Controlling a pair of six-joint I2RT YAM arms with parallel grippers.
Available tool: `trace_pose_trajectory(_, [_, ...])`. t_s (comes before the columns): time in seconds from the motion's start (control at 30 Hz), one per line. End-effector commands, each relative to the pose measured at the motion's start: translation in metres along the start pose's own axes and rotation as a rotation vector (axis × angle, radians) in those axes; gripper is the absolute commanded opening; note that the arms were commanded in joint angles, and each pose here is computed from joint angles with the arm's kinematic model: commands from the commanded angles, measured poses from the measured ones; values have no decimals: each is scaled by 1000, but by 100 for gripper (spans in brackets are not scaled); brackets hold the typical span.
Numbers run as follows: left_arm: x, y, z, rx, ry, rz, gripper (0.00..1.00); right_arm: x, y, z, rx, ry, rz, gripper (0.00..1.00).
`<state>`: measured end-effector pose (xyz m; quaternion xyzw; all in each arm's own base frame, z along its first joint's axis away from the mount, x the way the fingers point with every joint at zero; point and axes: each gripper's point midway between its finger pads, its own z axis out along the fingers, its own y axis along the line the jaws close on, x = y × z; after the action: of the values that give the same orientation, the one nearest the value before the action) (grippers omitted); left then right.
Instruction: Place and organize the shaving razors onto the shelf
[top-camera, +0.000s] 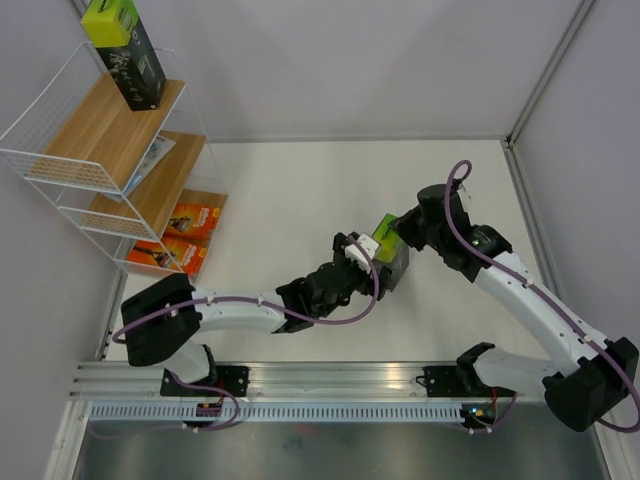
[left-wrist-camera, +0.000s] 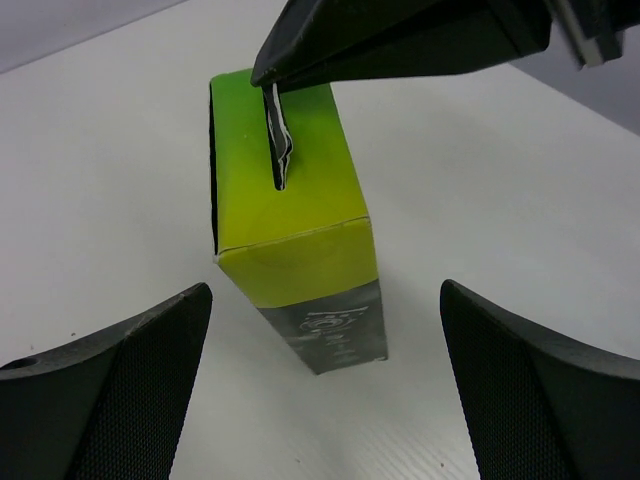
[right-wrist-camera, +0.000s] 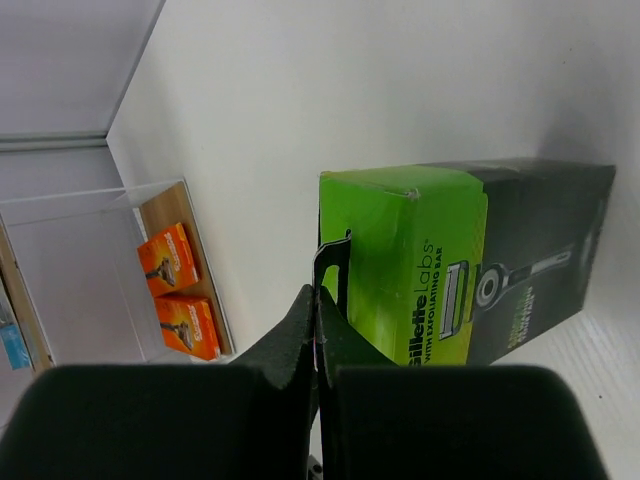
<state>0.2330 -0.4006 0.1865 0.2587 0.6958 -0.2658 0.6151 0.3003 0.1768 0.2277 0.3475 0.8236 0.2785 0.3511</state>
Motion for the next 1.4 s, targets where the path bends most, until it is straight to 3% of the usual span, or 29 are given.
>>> trace_pose_trajectory(0.0, [2, 3, 10, -42, -21, 14, 100, -9, 29, -3, -96, -49, 85, 0])
trace_pose_trajectory(0.2, [15, 4, 24, -84, -31, -21, 100, 5, 17, 3, -88, -18, 119, 1])
trace_pose_trajectory(0.5, [9, -19, 31, 20, -83, -92, 100, 5, 1, 2, -76, -45, 152, 1])
trace_pose_trajectory(0.6, [6, -12, 28, -30, -84, -152, 100, 1, -2, 3, -68, -65, 172, 1])
trace_pose_trajectory(0.8, [21, -4, 52, -143, -18, -130, 100, 2, 2, 1, -84, -60, 245, 0])
trace_pose_trajectory(1.1, [27, 11, 71, -273, -46, -137, 99, 2, -1, -3, -83, -55, 261, 0])
trace_pose_trajectory(1.37, [24, 17, 74, -203, -124, -182, 89, 7, -11, -6, -69, -40, 265, 0])
